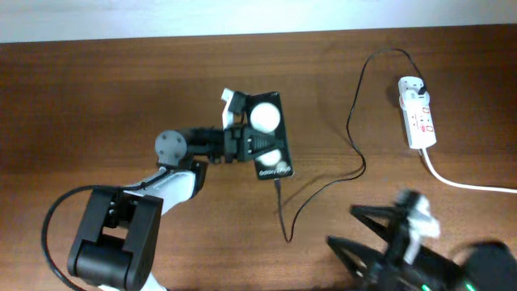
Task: Plug charger to phone and switch on socket
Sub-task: 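Release the connector, retract right gripper, lower phone onto table, then release the phone and move the right gripper to the power strip, then press the red switch beside the charger plug with the right gripper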
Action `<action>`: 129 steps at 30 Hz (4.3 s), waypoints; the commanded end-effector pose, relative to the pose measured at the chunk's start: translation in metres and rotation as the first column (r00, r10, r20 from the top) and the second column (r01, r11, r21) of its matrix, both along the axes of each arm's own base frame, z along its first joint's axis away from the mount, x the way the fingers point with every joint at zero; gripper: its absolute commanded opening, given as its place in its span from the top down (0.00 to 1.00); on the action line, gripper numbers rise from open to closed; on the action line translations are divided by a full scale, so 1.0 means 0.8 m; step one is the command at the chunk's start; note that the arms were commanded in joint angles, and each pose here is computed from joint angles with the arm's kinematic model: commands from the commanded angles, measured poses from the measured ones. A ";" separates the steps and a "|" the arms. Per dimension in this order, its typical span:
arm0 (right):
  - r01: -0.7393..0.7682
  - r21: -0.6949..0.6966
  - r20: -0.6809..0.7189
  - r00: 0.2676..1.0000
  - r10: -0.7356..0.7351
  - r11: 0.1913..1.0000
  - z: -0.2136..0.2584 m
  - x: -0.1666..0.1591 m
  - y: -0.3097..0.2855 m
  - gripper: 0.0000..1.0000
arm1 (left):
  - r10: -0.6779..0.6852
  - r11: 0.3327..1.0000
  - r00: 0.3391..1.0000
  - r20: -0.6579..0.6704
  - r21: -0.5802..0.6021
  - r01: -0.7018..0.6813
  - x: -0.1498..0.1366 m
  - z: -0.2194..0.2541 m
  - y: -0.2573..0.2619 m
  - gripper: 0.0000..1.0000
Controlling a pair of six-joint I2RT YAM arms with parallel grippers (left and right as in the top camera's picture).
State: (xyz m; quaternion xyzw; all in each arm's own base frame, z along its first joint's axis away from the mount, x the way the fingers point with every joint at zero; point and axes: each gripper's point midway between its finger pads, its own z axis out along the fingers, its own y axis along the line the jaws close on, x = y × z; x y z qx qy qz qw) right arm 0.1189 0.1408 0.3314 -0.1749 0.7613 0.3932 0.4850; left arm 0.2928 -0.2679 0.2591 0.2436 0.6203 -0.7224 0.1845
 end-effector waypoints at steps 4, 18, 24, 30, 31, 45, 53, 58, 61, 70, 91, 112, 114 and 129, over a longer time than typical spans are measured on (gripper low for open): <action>0.167 -0.064 -0.045 0.984 -0.170 0.984 -0.029 -0.008 -0.045 0.18 | 0.122 0.991 0.986 0.118 0.041 -0.128 0.085 0.072 -0.060 1.00; 0.256 -0.141 -0.105 0.957 -0.272 0.956 -0.057 0.000 -0.064 0.16 | 0.224 0.738 0.960 -0.169 0.673 -0.053 0.105 -0.280 -0.037 1.00; 0.244 -0.199 -0.165 0.946 -0.278 0.949 -0.071 0.014 -0.056 0.16 | 0.343 0.608 0.931 -0.121 0.785 -0.122 0.123 -0.310 0.001 0.84; 0.216 -0.284 -0.252 0.923 -0.290 0.934 -0.095 0.035 -0.044 0.16 | 0.392 0.514 0.916 -0.078 0.845 -0.148 0.127 -0.327 0.019 0.23; 0.214 -0.290 -0.259 0.921 -0.292 0.933 -0.097 0.037 -0.044 0.15 | 0.396 0.504 0.915 -0.078 0.852 -0.145 0.126 -0.329 0.022 0.12; 0.208 -0.304 -0.273 0.916 -0.294 0.930 -0.103 0.034 -0.045 0.01 | 0.484 0.167 0.874 0.048 0.975 -0.146 0.116 -0.370 0.093 0.01; 0.270 -0.377 -0.342 0.849 -0.403 0.886 -0.162 0.048 -0.057 0.01 | 0.697 -0.195 0.638 0.329 0.942 -0.272 0.100 -0.166 0.318 0.01; 0.272 -0.440 -0.489 0.727 -0.482 0.856 -0.238 0.100 -0.028 0.01 | 0.673 -0.184 0.468 0.573 0.742 -0.645 -0.033 0.046 0.333 0.01; 0.218 -0.606 -0.582 0.534 -0.613 0.765 -0.311 0.149 -0.039 0.62 | 0.666 -0.183 0.328 0.670 0.573 -0.799 -0.166 0.101 0.338 0.01; 0.626 -0.615 -0.561 0.080 -0.824 0.480 -0.205 0.292 -0.292 0.96 | 0.653 -0.234 0.307 0.692 0.570 -0.788 -0.315 0.050 0.354 0.01; 0.531 -0.669 -0.611 0.007 -0.792 0.520 -0.345 0.452 -0.396 0.96 | 0.627 -0.161 0.351 0.696 0.556 -0.815 -0.311 0.054 0.348 0.01; 0.323 -0.713 -0.643 0.051 -0.764 0.622 -0.415 0.451 -0.297 0.96 | 0.627 -0.164 0.347 0.698 0.553 -0.817 -0.310 0.055 0.349 0.01; 0.288 -0.757 -0.612 0.002 -0.791 0.586 -0.414 0.431 -0.311 0.96 | 0.627 -0.158 0.350 0.695 0.554 -0.817 -0.310 0.055 0.348 0.01; 0.572 -0.629 -0.643 -0.003 -0.766 0.526 -0.298 0.429 -0.403 0.96 | 0.636 -0.133 0.307 0.708 0.493 -0.860 -0.328 0.057 0.345 0.01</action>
